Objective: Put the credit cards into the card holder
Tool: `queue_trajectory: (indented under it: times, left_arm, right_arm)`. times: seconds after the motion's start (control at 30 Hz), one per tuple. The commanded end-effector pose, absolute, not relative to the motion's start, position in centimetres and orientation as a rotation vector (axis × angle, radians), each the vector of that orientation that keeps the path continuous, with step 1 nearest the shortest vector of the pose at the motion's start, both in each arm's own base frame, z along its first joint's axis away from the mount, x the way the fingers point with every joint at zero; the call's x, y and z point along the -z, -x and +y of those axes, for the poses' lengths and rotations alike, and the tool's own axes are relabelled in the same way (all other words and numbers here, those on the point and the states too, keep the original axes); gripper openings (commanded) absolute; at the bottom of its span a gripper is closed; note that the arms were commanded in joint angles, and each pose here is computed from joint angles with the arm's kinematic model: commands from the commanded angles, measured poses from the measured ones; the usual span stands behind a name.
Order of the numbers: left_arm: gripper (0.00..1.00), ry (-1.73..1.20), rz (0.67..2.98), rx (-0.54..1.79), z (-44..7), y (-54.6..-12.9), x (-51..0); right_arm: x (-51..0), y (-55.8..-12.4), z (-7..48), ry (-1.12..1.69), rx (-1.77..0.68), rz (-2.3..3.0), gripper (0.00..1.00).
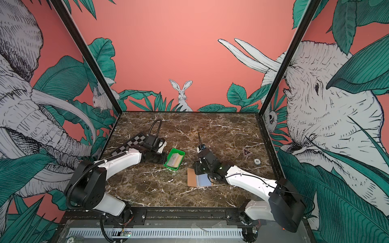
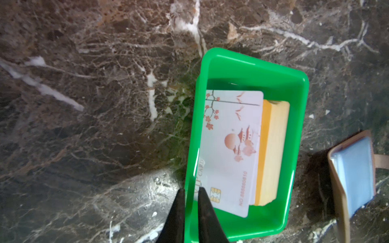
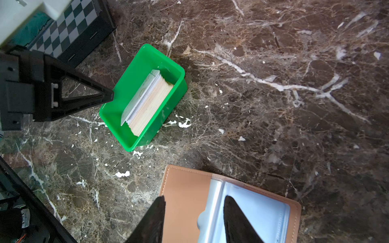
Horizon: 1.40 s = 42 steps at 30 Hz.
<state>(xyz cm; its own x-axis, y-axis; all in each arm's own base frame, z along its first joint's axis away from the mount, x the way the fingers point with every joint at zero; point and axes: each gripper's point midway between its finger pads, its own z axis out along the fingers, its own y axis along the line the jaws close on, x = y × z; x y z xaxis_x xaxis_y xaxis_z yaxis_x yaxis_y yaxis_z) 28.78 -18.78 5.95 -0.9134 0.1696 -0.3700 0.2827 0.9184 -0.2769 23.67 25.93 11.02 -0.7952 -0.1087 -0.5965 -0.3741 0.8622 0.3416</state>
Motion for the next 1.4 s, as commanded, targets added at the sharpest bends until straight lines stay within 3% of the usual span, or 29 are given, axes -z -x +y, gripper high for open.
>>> queue_trajectory:
  times: [0.0, 0.47, 0.63, 0.9, 1.2, 1.37]
  left_arm:
    - [0.13, -0.283, 2.742, 0.449, -18.4, -27.9, -6.2]
    - [0.1, -0.275, 2.742, 0.432, -18.6, -27.0, -7.2]
    - [0.25, -0.307, 2.73, 0.344, -18.0, -27.9, -8.1]
    - [0.3, -0.328, 2.752, 0.412, -19.5, -28.7, -7.8]
    - [0.29, -0.278, 2.806, 0.436, -20.1, -28.8, -5.8]
    - [0.24, -0.249, 2.822, 0.442, -20.1, -28.7, -5.1]
  right_arm:
    - [-10.8, -23.7, 26.2, 0.35, -0.603, 2.444, 0.45]
    - [-10.5, -23.8, 26.6, 0.364, -0.609, 2.453, 0.45]
    - [-10.6, -23.8, 26.7, 0.367, -0.606, 2.451, 0.45]
    - [-10.2, -23.5, 26.1, 0.355, -0.596, 2.457, 0.45]
    - [-10.2, -23.4, 25.7, 0.345, -0.587, 2.453, 0.45]
    - [-10.2, -23.4, 25.7, 0.341, -0.589, 2.451, 0.45]
